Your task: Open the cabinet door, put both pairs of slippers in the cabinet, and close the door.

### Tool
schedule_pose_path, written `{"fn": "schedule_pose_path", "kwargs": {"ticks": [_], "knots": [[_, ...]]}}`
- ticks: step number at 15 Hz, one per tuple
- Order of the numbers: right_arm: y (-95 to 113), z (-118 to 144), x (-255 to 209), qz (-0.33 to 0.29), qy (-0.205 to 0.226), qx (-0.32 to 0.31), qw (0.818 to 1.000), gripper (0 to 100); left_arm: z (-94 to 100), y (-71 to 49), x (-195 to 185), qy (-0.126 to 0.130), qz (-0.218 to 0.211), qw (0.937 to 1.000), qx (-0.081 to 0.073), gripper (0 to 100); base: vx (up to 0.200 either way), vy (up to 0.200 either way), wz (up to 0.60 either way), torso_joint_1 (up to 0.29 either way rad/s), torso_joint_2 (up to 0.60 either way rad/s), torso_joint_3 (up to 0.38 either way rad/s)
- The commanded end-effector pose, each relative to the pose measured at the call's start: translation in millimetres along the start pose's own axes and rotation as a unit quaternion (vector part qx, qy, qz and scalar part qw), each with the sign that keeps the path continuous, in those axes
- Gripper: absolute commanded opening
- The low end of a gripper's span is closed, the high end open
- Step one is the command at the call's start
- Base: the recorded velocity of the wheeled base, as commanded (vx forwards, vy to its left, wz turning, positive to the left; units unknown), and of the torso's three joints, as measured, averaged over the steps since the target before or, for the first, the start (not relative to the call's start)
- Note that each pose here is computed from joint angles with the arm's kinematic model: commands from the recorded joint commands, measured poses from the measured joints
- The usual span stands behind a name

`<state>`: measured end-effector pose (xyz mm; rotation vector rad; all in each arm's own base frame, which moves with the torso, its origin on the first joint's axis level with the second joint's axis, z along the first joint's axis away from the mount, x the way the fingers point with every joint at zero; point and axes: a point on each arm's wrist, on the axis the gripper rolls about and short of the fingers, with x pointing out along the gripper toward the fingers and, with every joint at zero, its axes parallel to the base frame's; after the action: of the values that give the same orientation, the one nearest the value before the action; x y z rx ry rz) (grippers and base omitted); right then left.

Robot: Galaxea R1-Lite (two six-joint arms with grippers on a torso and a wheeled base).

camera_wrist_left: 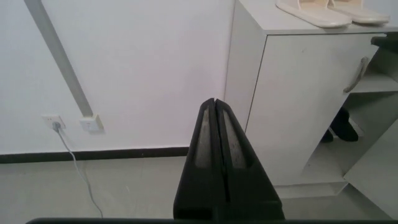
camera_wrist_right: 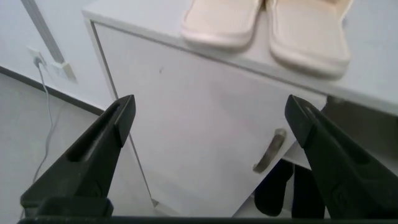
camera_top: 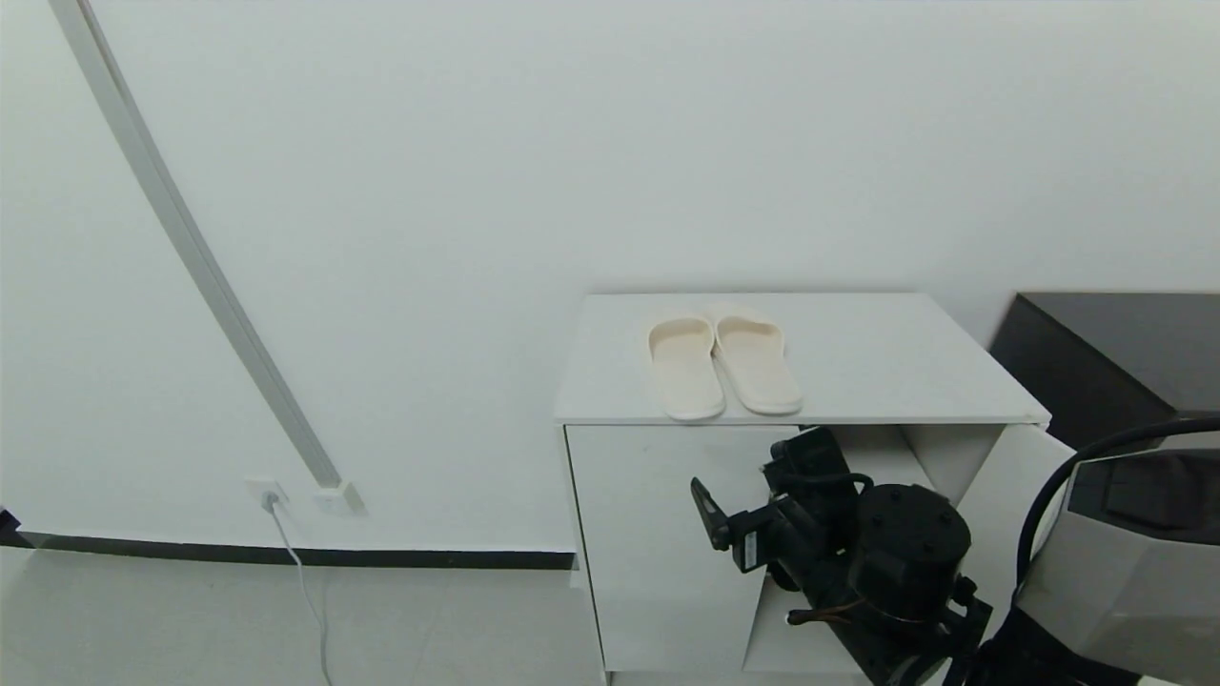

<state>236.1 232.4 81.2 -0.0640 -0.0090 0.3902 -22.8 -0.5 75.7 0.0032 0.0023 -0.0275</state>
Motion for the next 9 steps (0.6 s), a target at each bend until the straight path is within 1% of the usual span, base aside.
{"fn": "schedule_pose_path", "kwargs": {"ticks": [1,6,7,9], "knots": [[-4.1,2.5,0.7,-0.006,-0.003,0.001,1.0,100,-0.1,0.0,0.0,0.0,0.0,1.0,-0.001,0,0.0,0.0,0.6,0.217,-0.48,-0.271],[-5.1,3.8,2.5,-0.008,-0.007,0.002,1.0,100,0.1,0.0,0.0,0.0,0.0,1.0,0.0,0,0.0,0.0,0.6,0.185,-0.39,-0.213],[-4.8,3.9,3.1,-0.008,-0.008,0.002,1.0,100,-0.1,-0.1,0.0,0.0,-0.002,1.0,0.002,0,0.0,0.0,0.6,0.154,-0.36,-0.188],[-9.5,1.8,5.0,-0.017,-0.004,-0.005,1.0,100,-0.1,0.0,0.0,0.0,-0.001,1.0,0.0,0,0.0,0.0,0.0,0.171,-0.37,-0.195]]}}
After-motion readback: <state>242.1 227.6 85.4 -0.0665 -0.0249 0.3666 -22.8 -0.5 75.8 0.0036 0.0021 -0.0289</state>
